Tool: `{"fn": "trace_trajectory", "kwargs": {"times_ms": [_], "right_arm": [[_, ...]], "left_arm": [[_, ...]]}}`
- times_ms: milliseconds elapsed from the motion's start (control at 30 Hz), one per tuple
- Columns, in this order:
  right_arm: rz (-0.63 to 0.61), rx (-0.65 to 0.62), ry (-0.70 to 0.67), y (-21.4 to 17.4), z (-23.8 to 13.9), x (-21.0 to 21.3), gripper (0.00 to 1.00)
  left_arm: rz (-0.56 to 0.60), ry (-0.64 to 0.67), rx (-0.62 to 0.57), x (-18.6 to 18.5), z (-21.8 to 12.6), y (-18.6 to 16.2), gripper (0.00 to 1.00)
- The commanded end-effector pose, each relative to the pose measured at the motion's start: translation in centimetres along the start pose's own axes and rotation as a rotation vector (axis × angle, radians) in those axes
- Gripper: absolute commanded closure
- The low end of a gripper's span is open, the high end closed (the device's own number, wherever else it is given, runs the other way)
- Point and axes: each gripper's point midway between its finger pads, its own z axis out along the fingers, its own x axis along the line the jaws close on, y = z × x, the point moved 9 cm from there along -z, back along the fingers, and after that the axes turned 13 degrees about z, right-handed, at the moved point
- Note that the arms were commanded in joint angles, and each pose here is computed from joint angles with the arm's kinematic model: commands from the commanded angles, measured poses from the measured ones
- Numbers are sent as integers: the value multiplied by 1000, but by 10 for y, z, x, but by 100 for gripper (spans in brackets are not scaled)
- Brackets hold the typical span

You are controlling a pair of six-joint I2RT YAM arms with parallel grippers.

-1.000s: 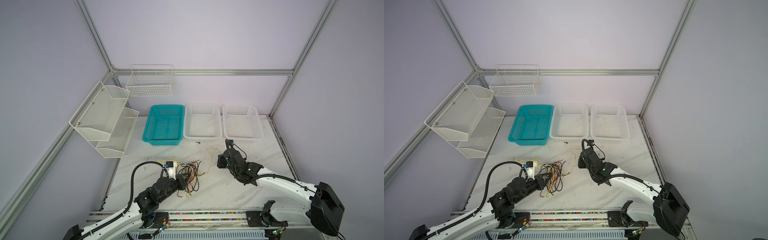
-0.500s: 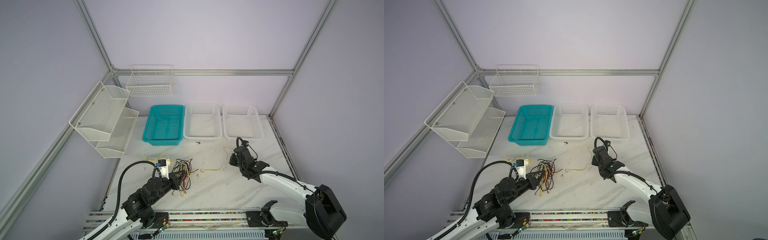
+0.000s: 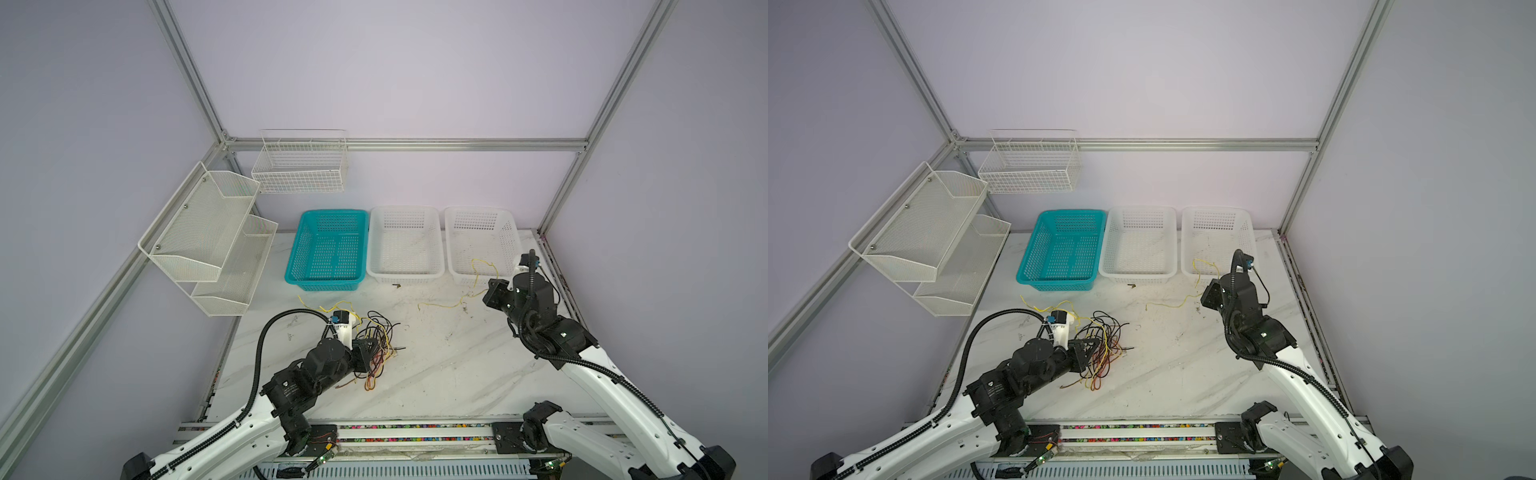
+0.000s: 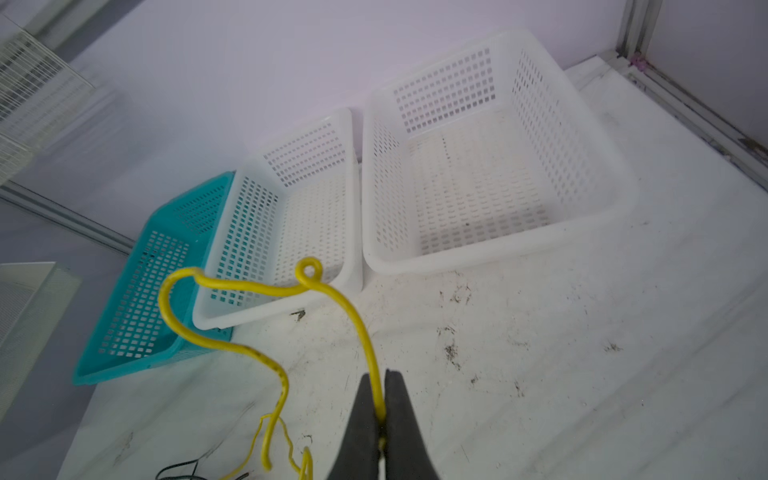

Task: Untangle the cables
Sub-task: 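Lift the yellow wire with the right gripper toward the white baskets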

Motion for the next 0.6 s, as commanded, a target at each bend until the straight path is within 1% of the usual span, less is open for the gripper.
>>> {"fn": "trace_trajectory", "kwargs": {"times_ms": [0,100,133,200,300,400,467,567], "right_arm": [[-46,-36,-1,19,-15,13,100],[-45,-78,14,34,-17,26,100],[-44,-90,18,37,-16,30,100],[-43,-105,17,43,-12,37,100],[-33,-157,6,54,-7,45,100],[-22,-207,-12,61,-2,50,100],[-16,-221,4,64,3,56,100],[-13,-218,25,66,17,66,100]], "left_arm": [[102,-6,0,-1,8,0,100],[209,57,64,-1,11,6,100],[222,94,74,0,12,9,100],[225,124,97,-1,16,12,100],[257,176,173,-6,20,21,100],[309,160,238,-15,25,31,100],[371,123,282,-23,29,36,100],[494,97,340,-30,32,44,100]]}}
